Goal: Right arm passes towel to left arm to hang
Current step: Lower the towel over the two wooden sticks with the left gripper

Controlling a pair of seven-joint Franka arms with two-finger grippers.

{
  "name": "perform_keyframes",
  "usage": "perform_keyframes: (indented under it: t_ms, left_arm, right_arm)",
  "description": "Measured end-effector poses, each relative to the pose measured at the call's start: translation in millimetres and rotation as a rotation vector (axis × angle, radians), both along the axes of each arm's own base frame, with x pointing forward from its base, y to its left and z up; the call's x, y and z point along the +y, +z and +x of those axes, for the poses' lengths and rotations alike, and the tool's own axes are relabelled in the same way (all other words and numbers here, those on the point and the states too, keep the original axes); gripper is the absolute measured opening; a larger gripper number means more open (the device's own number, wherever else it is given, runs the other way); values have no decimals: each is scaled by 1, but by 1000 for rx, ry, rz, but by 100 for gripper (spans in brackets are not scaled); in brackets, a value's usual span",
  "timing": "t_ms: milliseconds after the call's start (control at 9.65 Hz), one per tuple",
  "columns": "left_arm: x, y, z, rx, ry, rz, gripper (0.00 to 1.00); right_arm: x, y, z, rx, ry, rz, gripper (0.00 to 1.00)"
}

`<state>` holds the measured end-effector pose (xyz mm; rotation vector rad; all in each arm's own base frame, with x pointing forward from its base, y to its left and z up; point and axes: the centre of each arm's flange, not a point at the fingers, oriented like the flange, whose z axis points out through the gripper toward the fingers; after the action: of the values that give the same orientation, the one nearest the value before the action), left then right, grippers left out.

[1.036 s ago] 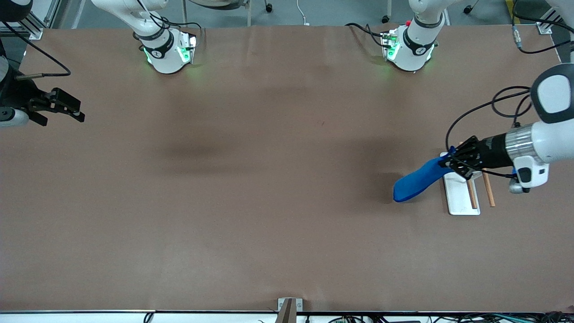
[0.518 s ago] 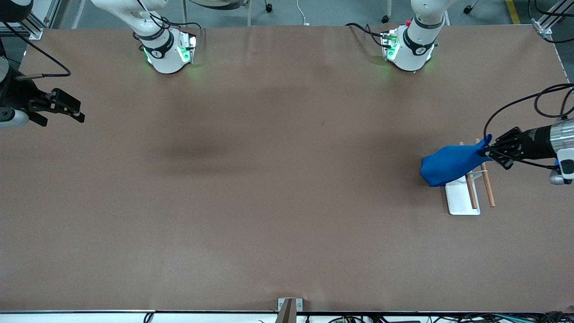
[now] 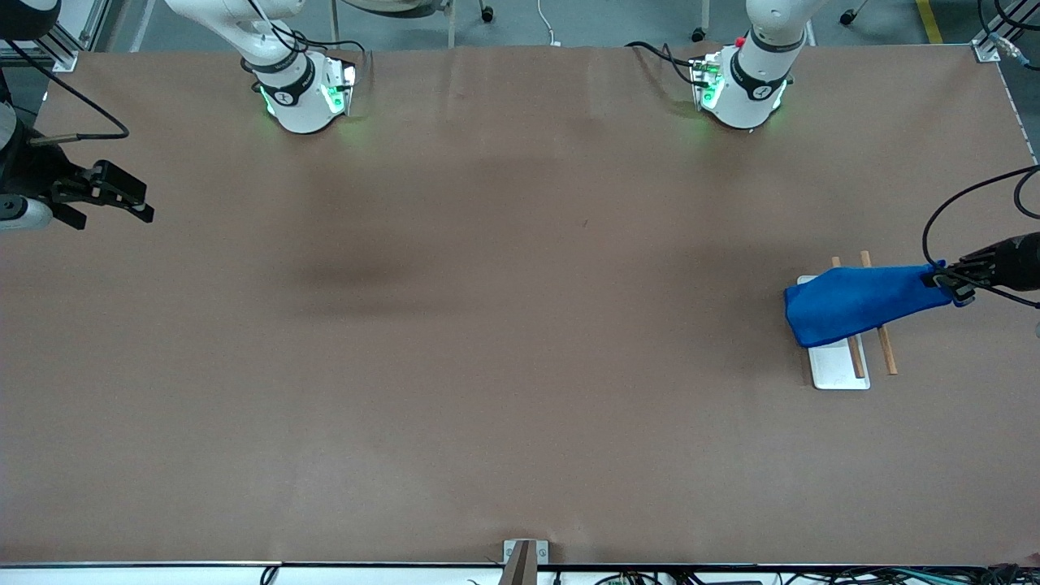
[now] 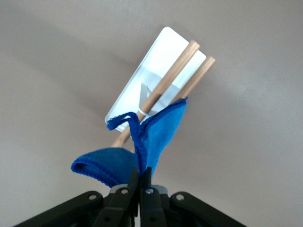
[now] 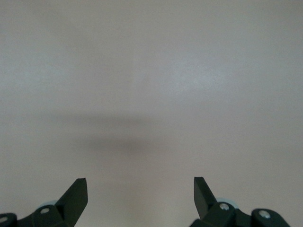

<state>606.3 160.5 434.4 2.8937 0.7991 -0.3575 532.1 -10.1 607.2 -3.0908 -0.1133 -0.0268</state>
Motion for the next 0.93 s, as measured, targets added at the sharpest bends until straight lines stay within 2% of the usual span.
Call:
perform_keyframes:
  t_ms: [207,518,933]
  left_arm:
    - [12,8,9,-27,-106,30,3]
    - [15,36,13,-54,-222,23,3]
    - [23,-21,21,6,-276,-55,3]
  right_arm:
    - [0,0,0,0,0,0,99]
    - [0,0,0,-1,0,0,99]
    - [0,-1,1,0,0,0,99]
